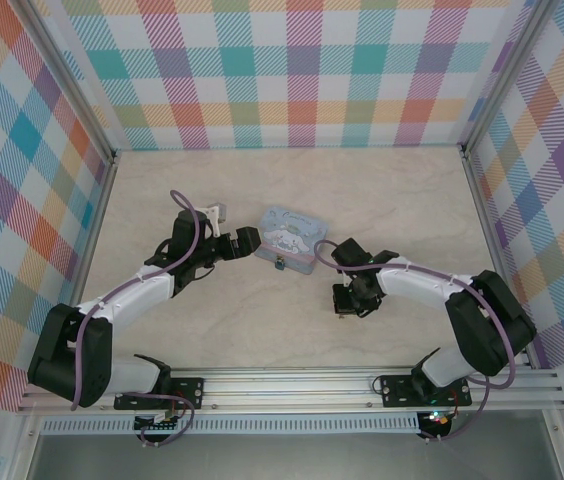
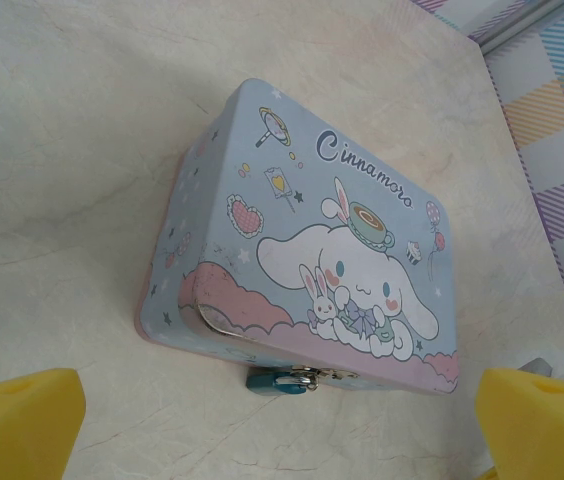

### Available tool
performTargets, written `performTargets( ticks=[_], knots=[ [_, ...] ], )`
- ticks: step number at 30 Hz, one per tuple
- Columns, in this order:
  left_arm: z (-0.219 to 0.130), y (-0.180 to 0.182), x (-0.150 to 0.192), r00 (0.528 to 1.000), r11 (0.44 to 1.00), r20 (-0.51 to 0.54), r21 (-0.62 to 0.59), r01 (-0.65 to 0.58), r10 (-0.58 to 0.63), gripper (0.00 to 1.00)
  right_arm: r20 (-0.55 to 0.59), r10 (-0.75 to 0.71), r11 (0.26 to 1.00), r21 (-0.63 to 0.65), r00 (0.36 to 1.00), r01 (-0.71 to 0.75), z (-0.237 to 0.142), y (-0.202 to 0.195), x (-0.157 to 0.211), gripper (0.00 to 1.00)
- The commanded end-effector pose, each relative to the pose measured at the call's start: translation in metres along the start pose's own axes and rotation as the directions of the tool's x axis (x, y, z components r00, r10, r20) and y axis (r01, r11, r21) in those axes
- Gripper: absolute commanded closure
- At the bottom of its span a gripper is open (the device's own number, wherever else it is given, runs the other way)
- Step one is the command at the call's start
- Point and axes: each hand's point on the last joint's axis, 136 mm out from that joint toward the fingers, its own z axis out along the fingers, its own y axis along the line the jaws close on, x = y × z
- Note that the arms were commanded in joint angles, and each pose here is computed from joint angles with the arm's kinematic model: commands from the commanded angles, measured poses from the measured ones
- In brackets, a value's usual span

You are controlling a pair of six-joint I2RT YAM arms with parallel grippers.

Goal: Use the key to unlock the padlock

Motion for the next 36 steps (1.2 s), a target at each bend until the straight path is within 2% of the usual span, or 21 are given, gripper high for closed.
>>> performTargets(
  ticks=[1, 7, 13, 16, 19, 23, 27, 31, 36],
  knots=[
    [-0.006, -0.009, -0.009, 0.999, 1.000, 0.029, 0.018, -0.023, 0.022, 0.00, -0.005, -0.024, 1.000, -0.011, 1.000, 0.023, -0.002, 0.002, 0.003, 0.95],
    [-0.008, -0.009, -0.010, 0.999, 1.000, 0.033, 0.014, -0.028, 0.028, 0.00, -0.003, -0.025, 1.000, -0.007, 1.000, 0.025, -0.003, 0.002, 0.004, 0.97],
    [-0.011, -0.013, -0.011, 0.999, 0.999, 0.034, 0.031, -0.008, 0.007, 0.00, 0.050, -0.018, 0.999, -0.049, 0.999, 0.020, -0.019, 0.013, -0.007, 0.97],
    [-0.014, -0.025, -0.010, 0.998, 0.994, 0.020, 0.087, 0.060, -0.062, 0.00, 0.116, -0.002, 0.994, -0.107, 0.993, 0.015, -0.035, 0.024, -0.017, 0.98],
    [-0.018, -0.035, -0.009, 0.978, 0.968, -0.004, 0.143, 0.207, -0.209, 0.02, 0.186, 0.020, 0.984, -0.178, 0.982, 0.014, -0.053, 0.038, -0.029, 0.98],
    [-0.018, -0.044, -0.005, 0.894, 0.877, -0.029, 0.184, 0.444, -0.447, 0.04, 0.291, 0.052, 0.968, -0.248, 0.955, 0.023, -0.085, 0.055, -0.050, 0.98],
    [-0.016, -0.051, -0.001, 0.796, 0.777, -0.041, 0.194, 0.599, -0.604, 0.05, 0.398, 0.064, 0.955, -0.292, 0.915, 0.061, -0.118, 0.071, -0.074, 0.98],
    [-0.013, -0.057, -0.005, 0.653, 0.627, -0.063, 0.221, 0.747, -0.755, 0.10, 0.491, 0.073, 0.931, -0.345, 0.868, 0.117, -0.144, 0.091, -0.098, 0.98],
    [-0.015, -0.061, -0.012, 0.472, 0.436, -0.069, 0.282, 0.855, -0.879, 0.16, 0.567, 0.065, 0.906, -0.379, 0.821, 0.190, -0.162, 0.114, -0.125, 0.98]
  ],
)
